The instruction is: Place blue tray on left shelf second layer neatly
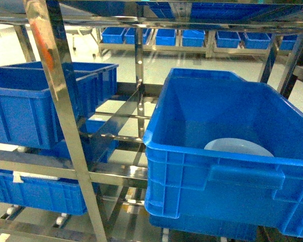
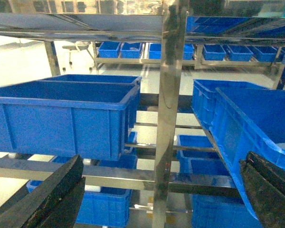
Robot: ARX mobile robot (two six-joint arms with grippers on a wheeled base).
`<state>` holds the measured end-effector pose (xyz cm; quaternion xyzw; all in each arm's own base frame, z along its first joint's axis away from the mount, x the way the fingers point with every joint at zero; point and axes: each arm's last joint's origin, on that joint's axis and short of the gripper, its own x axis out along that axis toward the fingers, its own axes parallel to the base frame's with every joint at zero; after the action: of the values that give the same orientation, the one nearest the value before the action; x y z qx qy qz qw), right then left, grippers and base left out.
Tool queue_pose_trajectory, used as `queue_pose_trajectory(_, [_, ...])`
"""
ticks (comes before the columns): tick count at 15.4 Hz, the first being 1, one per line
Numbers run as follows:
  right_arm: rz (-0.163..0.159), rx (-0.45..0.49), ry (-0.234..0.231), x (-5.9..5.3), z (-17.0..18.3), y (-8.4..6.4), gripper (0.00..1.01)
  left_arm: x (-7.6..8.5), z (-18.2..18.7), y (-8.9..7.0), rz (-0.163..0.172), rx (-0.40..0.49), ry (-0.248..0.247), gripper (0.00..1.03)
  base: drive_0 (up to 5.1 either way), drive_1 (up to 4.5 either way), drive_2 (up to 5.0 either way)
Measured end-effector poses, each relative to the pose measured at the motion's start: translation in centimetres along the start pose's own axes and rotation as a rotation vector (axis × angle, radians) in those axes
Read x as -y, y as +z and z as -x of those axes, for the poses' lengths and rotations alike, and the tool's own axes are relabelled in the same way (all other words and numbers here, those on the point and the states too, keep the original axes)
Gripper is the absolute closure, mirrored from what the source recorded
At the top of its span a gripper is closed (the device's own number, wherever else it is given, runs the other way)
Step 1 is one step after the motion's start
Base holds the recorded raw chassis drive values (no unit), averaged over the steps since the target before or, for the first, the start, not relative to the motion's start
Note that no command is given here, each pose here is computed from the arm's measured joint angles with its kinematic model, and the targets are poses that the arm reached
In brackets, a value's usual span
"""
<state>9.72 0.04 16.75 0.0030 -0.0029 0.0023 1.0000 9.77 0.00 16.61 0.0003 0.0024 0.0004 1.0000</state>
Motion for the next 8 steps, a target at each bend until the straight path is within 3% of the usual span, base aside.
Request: queue_pose_trajectory(8, [0.001, -0.003, -0.001, 0.00, 0.00, -0.03, 0.97, 0.00, 0.00, 0.00, 0.000, 0.000, 0.000, 0.05, 0.0, 0.00, 0.0])
